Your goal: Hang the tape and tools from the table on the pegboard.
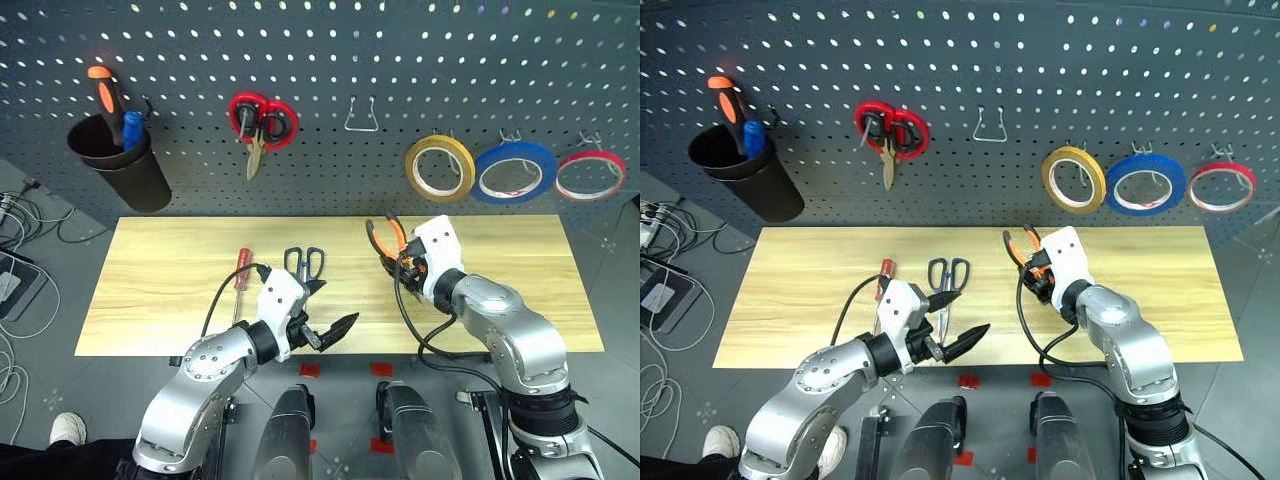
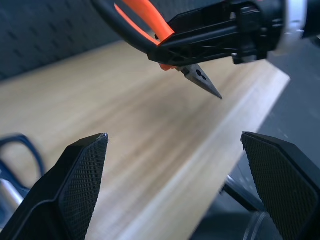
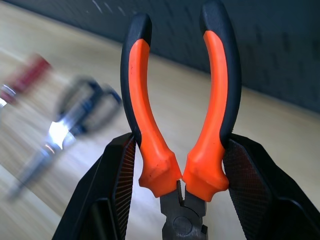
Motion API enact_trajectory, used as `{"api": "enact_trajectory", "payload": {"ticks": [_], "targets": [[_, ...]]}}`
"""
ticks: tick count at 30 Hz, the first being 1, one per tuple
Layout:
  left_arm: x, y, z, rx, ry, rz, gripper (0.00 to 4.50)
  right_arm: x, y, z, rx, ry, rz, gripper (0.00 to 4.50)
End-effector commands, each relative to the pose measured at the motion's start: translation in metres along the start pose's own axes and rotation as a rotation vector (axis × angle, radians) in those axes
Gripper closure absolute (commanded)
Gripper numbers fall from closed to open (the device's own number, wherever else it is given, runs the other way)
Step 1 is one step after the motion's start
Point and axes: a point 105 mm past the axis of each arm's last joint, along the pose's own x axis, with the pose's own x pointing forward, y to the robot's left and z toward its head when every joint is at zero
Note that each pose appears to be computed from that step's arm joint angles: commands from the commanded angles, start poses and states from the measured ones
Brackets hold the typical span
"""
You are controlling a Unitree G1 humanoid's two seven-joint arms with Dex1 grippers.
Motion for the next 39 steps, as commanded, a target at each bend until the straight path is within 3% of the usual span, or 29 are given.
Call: {"api": "enact_trajectory", "payload": {"ticks": [1, 10, 15, 22, 39], "targets": [[0.000, 0.003, 0.021, 0.020, -0.090, 0.054, 0.00, -0.004, 0.011, 0.037, -0.004, -0.218, 0.035, 2.14], [0.017, 0.028, 0.060, 0.101, -0.248, 0.173, 0.00, -0.003, 0.007, 0.127, -0.195, -0.658, -0.101, 2.14], [0.033, 0.043, 0.077, 0.115, -0.310, 0.234, 0.00, 0.011, 0.002, 0.157, -0.196, -0.788, -0.193, 2.14], [0.052, 0.051, 0.083, 0.111, -0.332, 0.240, 0.00, 0.035, -0.004, 0.171, -0.199, -0.842, -0.237, 2.14], [0.073, 0.069, 0.093, 0.138, -0.346, 0.238, 0.00, 0.070, -0.021, 0.169, -0.158, -0.848, -0.303, 2.14]]}}
